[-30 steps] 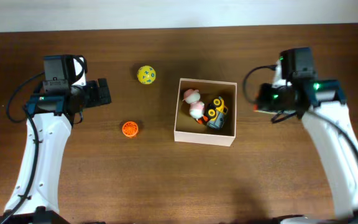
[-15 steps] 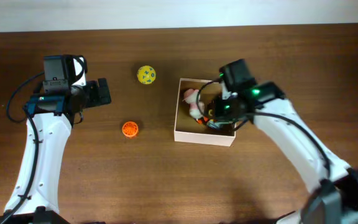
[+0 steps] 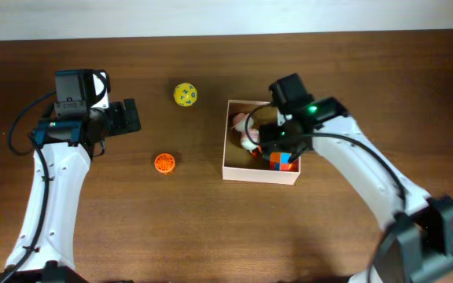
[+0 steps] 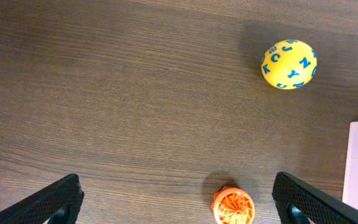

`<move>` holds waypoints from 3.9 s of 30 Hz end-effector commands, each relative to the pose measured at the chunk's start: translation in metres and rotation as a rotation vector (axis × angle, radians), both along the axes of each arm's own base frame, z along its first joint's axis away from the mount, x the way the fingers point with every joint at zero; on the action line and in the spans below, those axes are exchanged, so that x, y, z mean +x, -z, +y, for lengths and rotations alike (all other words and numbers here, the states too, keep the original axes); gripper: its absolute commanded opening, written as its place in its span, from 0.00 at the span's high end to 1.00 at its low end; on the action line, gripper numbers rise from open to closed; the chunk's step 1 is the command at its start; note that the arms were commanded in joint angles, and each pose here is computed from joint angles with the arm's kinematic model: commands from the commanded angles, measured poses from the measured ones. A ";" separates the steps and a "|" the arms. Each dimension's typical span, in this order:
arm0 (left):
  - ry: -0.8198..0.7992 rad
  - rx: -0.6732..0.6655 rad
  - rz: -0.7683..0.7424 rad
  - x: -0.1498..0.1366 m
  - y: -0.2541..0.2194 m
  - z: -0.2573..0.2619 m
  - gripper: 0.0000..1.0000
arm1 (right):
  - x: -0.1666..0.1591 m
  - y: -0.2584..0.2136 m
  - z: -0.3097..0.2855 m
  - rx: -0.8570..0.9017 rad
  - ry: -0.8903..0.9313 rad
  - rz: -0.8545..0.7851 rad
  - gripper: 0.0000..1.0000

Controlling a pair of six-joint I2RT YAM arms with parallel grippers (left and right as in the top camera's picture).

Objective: Pack container
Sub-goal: 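Carry the cube with the right gripper into the box and release, then move the left gripper to the yellow lettered ball and grasp it, then carry the ball with the left gripper into the box and release, then move the left gripper to the orange wheel toy and grasp it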

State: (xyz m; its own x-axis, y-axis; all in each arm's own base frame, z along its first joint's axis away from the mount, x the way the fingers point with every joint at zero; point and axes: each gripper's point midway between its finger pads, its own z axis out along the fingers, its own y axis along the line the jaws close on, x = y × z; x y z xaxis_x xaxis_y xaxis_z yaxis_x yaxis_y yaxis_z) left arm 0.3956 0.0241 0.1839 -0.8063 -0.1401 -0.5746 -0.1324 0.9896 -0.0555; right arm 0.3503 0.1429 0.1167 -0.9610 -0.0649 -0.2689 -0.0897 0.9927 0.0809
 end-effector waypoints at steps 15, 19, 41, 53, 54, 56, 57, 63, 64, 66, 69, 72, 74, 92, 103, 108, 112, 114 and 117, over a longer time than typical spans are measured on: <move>0.184 -0.204 -0.160 0.033 -0.040 -0.047 0.11 | -0.019 -0.145 -0.179 0.127 0.492 -0.220 0.01; 0.202 -0.162 -0.101 0.061 -0.055 -0.051 0.16 | -0.022 -0.135 -0.204 0.120 0.571 -0.182 0.01; 0.418 0.076 0.222 0.154 0.113 -0.148 0.15 | -0.021 -0.129 -0.212 0.117 0.595 -0.163 0.01; 0.421 0.083 0.308 0.144 0.148 -0.150 0.56 | -0.021 -0.129 -0.212 0.117 0.595 -0.163 0.01; 0.421 0.083 0.308 0.144 0.147 -0.150 0.64 | -0.021 -0.129 -0.212 0.117 0.595 -0.163 0.01; 0.421 0.083 0.313 0.142 0.142 -0.149 0.74 | -0.021 -0.129 -0.212 0.117 0.595 -0.163 0.01; 0.421 0.083 0.317 0.141 0.138 -0.149 0.78 | -0.021 -0.129 -0.212 0.117 0.595 -0.163 0.01; 0.421 0.085 0.283 0.137 0.074 -0.149 0.87 | -0.021 -0.129 -0.212 0.117 0.595 -0.163 0.01; 0.420 0.083 0.272 0.135 0.060 -0.150 0.87 | -0.021 -0.129 -0.212 0.117 0.595 -0.163 0.01; 0.435 0.071 0.252 0.125 0.029 -0.157 0.87 | -0.021 -0.129 -0.212 0.117 0.595 -0.163 0.01; 0.481 0.009 0.235 0.103 -0.007 -0.183 0.87 | -0.021 -0.129 -0.212 0.117 0.595 -0.163 0.01; 0.528 -0.040 0.255 0.080 -0.018 -0.214 0.87 | -0.021 -0.129 -0.212 0.117 0.595 -0.163 0.01; 0.554 -0.051 0.300 0.062 -0.015 -0.233 0.87 | -0.021 -0.129 -0.212 0.117 0.595 -0.163 0.01; 0.692 0.143 0.563 -0.034 0.047 -0.307 0.76 | -0.021 -0.129 -0.212 0.117 0.595 -0.163 0.01; 0.637 0.183 0.540 -0.034 0.012 -0.265 0.13 | -0.021 -0.129 -0.212 0.117 0.595 -0.163 0.01; 0.566 0.131 0.380 -0.028 -0.055 -0.225 0.01 | -0.021 -0.129 -0.212 0.117 0.595 -0.163 0.01; 0.482 0.095 0.279 -0.026 -0.097 -0.186 0.01 | -0.021 -0.129 -0.212 0.117 0.595 -0.163 0.01; 0.436 0.082 0.249 -0.025 -0.109 -0.166 0.01 | -0.021 -0.129 -0.212 0.117 0.595 -0.163 0.01; 0.364 0.062 0.260 -0.027 -0.112 -0.135 0.01 | -0.021 -0.129 -0.212 0.117 0.595 -0.163 0.01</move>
